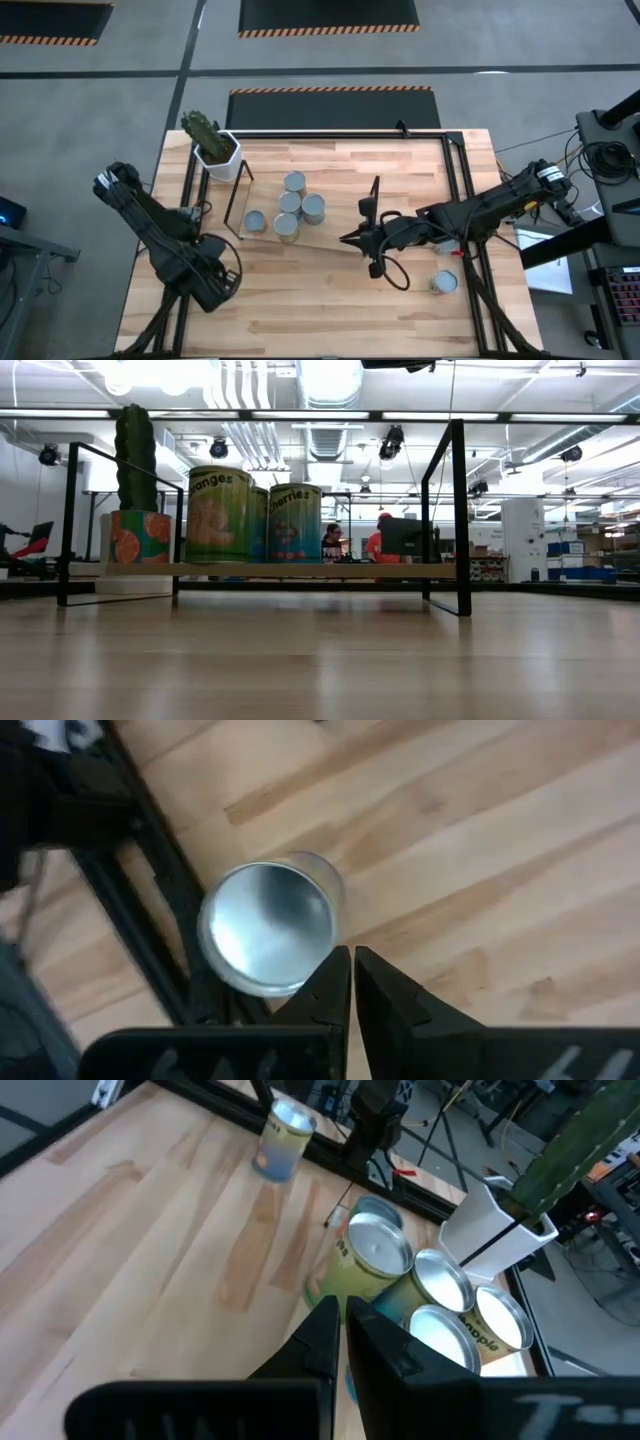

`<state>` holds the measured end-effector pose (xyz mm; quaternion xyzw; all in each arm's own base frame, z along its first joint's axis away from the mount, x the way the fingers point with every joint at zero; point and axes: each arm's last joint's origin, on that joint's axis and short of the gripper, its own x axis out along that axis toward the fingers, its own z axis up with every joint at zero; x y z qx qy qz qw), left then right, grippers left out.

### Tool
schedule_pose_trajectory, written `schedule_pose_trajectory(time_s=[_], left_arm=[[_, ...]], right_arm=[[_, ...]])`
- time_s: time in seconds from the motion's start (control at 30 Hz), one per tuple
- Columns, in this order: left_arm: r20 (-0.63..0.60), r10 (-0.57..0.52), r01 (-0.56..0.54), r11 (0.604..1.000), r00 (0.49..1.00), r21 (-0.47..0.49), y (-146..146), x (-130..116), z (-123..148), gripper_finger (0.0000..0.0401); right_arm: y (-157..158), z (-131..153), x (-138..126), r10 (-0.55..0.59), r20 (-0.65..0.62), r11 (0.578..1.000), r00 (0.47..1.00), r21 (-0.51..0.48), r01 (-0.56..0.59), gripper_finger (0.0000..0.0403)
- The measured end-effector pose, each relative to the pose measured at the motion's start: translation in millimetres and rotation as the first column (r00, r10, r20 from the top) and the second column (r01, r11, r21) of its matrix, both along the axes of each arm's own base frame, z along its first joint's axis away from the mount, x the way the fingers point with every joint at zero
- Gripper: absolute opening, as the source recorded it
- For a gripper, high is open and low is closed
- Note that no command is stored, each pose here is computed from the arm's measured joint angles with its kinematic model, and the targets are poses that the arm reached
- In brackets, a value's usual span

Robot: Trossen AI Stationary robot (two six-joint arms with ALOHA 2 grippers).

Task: Pick and place cans onto a shelf
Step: Put the canned peaches on the shelf

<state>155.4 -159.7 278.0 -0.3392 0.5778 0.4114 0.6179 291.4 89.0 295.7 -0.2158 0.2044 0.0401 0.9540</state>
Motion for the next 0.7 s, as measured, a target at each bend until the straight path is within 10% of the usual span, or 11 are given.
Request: schedule_pose_trajectory(time_s=[0.37,0.7], left_arm=[[0.05,0.133,-0.131,0.991,0.99,-0.036,22.7,-23.9,-16.5,0.0026],[0.016,0.163,-0.162,0.986,0.987,-0.026,27.2,-29.3,-24.7,0.0222]], right_arm=[[-0.1,-1.0,-0.3,0.001,-0.003,1.0,1.0,-0.003,-0.001,0.0013],[-0.2,-2.0,-0.7,-0.002,-0.014,1.0,1.0,0.0,0.002,0.0013]])
